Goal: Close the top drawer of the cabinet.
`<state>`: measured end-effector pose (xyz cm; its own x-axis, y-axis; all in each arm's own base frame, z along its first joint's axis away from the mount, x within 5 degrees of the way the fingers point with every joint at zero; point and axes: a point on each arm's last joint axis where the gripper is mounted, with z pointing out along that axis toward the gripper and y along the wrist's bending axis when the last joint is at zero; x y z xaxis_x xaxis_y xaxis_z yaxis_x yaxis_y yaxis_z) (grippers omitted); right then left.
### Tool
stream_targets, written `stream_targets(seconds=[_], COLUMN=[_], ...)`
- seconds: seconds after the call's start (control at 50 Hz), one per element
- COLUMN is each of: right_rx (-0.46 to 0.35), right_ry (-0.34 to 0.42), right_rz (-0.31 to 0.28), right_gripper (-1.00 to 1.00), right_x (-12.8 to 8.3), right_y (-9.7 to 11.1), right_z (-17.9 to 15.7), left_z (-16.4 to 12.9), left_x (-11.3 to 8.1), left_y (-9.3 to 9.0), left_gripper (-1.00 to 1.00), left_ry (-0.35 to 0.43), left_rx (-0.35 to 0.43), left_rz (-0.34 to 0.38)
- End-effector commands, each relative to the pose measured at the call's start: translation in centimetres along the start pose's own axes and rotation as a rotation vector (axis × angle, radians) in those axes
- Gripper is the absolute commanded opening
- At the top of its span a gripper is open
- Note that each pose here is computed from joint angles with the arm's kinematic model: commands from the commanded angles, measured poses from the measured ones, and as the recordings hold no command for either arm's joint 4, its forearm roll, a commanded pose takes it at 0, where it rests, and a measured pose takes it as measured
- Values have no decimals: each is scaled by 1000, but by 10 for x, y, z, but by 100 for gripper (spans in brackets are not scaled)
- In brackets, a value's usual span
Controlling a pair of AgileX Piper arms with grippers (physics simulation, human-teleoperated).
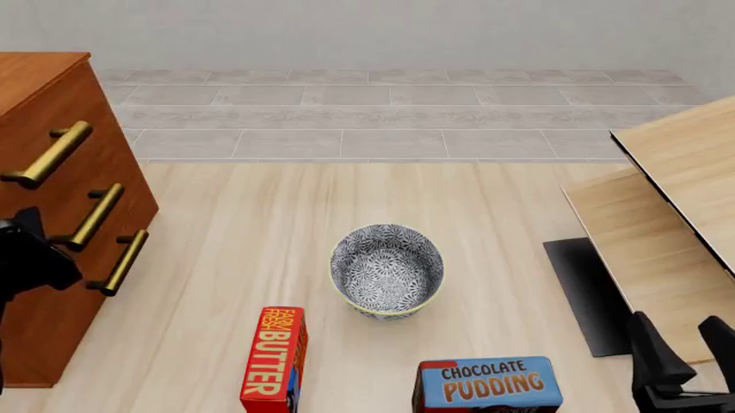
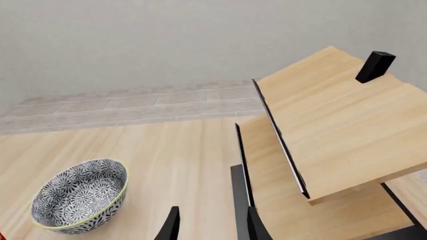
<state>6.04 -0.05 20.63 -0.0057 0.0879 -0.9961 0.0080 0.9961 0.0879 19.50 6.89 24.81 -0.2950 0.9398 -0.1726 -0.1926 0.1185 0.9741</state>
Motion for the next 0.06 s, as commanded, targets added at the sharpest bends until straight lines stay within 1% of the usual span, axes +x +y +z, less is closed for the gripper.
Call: stream_targets(seconds=[0.02, 0.06], right_rx=[0, -1], right_ry=[0, 0], right_rz=[0, 0], right_gripper=[100, 100], right_x=[0, 0], right_y=[0, 0], right_z=[0, 0], left_z=[-1, -1], left_x=[10, 11], left_y=[6, 3], left_gripper=[100, 100], left_ry=[60, 60], left_rx=[-28, -25], left_rz=[-9, -4])
